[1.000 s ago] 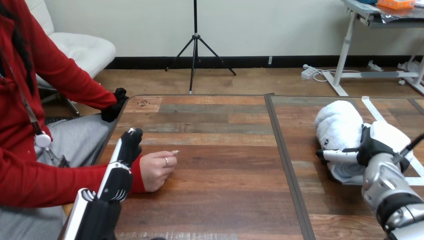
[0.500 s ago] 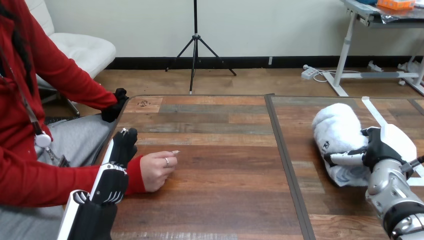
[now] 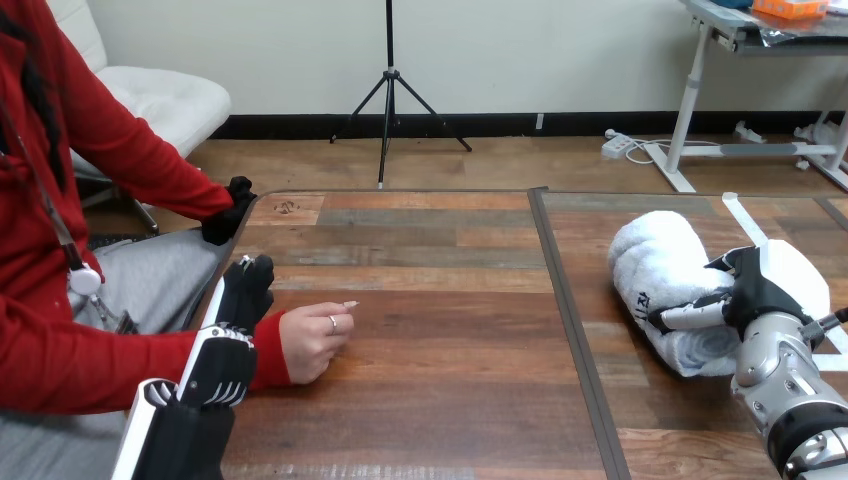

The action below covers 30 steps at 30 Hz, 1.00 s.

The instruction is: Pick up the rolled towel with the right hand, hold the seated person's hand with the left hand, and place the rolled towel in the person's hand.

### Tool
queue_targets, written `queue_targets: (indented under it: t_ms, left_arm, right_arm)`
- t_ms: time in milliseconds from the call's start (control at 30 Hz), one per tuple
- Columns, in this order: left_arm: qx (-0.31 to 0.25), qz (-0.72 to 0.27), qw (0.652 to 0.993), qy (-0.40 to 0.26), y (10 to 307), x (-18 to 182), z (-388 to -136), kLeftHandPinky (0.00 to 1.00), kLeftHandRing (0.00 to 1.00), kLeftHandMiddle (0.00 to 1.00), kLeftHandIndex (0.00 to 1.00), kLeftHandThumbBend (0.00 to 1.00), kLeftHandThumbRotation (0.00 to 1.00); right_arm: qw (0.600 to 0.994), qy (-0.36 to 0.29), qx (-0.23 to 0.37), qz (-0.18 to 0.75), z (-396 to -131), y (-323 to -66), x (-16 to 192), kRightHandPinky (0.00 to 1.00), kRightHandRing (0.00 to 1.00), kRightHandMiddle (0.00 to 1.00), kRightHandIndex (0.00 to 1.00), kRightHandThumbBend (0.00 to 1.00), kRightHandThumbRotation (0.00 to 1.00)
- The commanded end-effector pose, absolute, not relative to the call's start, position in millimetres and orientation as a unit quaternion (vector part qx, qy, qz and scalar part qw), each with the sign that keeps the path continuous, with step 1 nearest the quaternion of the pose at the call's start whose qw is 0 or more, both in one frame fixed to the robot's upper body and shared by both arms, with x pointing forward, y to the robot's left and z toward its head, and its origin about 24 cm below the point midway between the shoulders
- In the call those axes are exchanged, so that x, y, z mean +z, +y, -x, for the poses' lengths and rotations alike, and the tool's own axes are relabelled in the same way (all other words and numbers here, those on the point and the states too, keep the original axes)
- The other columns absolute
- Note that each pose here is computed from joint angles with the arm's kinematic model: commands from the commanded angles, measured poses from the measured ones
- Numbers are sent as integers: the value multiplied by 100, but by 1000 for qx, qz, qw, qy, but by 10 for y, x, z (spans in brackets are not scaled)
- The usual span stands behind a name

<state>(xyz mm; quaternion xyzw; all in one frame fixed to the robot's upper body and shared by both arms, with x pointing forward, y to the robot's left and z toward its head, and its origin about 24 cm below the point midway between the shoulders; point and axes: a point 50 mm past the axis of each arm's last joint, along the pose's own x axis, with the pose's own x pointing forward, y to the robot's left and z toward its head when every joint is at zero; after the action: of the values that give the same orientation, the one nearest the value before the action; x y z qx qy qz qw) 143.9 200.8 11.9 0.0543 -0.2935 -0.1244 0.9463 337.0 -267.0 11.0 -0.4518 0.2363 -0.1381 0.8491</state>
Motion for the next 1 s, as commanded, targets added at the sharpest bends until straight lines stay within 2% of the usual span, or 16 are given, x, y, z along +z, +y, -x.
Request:
queue_targets:
  t_ms: [0, 233, 433, 800, 967]
  left_arm:
    - [-136, -59, 929, -340, 1999, 270, -1618, 100, 100, 100, 100, 100, 55]
    - [-134, -68, 925, -348, 2005, 272, -1649, 99, 100, 100, 100, 100, 57]
    - [-137, -66, 925, -350, 1996, 277, -1667, 99, 100, 100, 100, 100, 57]
    - [-140, -65, 924, -349, 1993, 289, -1697, 99, 100, 100, 100, 100, 56]
    - [-141, -65, 926, -345, 1994, 285, -1700, 99, 100, 100, 100, 100, 56]
  right_arm:
    - [857, 281, -90, 423, -3211, -2456, -212, 30, 39, 44, 42, 70, 0]
    - [866, 275, -94, 407, -3222, -2428, -207, 25, 33, 38, 33, 68, 0]
    - [890, 262, -98, 360, -3235, -2405, -197, 23, 31, 36, 29, 67, 0]
    - [922, 206, -90, 314, -3254, -2352, -154, 11, 16, 21, 19, 66, 0]
    - [935, 176, -82, 298, -3260, -2325, -124, 9, 13, 18, 18, 66, 0]
